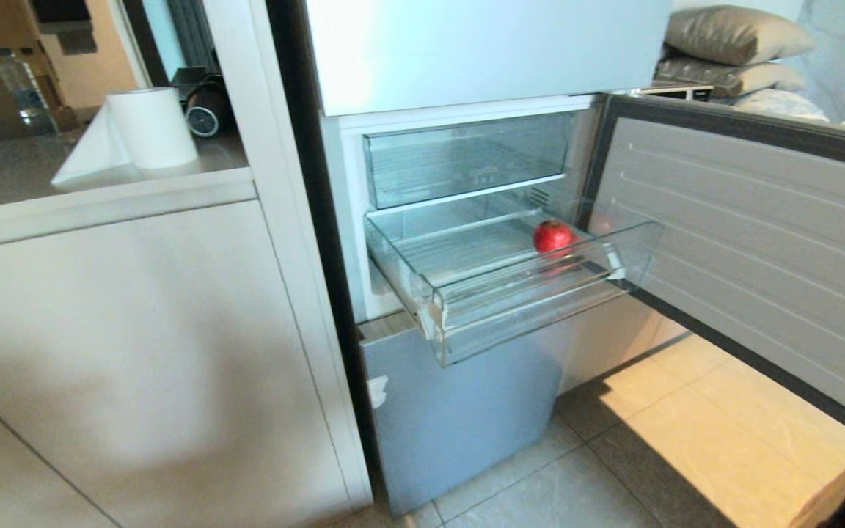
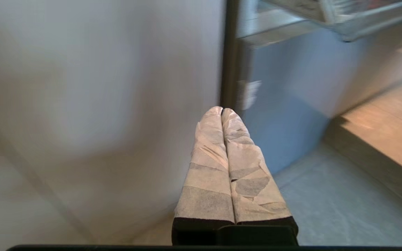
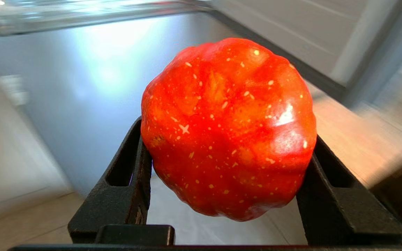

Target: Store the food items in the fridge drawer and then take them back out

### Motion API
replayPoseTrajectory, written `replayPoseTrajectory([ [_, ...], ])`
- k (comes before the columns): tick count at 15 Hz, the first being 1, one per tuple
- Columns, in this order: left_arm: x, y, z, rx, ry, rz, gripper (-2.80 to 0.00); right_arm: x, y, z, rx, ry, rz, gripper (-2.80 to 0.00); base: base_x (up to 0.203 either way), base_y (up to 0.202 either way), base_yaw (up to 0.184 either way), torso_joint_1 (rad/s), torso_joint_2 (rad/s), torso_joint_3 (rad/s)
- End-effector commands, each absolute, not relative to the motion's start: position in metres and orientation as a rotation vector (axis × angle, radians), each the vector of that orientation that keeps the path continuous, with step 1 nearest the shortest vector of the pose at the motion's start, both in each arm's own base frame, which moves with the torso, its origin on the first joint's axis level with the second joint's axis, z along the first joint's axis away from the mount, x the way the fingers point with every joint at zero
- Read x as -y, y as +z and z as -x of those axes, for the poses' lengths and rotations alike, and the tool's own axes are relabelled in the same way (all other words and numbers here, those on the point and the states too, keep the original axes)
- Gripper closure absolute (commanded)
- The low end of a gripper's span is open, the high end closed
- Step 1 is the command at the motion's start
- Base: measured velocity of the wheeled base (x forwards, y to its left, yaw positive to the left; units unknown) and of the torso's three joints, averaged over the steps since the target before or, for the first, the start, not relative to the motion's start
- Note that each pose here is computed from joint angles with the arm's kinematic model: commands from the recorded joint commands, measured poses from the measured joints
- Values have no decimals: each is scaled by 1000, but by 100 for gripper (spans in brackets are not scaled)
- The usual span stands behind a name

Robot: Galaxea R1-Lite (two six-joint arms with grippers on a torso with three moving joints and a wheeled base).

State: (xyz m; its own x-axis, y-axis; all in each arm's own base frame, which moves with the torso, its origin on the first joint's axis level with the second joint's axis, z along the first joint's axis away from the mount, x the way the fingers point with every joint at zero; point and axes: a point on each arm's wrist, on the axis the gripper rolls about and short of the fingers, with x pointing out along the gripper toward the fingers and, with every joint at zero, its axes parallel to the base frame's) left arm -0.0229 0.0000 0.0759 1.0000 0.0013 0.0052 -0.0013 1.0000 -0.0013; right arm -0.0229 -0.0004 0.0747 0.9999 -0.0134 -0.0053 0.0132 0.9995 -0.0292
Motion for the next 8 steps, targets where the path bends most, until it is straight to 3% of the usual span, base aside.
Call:
replayPoseTrajectory([
  [1,0,76,23,6,2,2,0,0,75,23,-8,-14,26,0,-4,7,-169,2,2,-7],
  [5,0,75,23,5,2,2,0,0,75,23,-8,-6,72,0,-1,8,-158,2,2,5],
  [8,0,75,23,5,2,2,0,1,104,18,-32,-61,47,0,-1,1,-24,1,2,2],
])
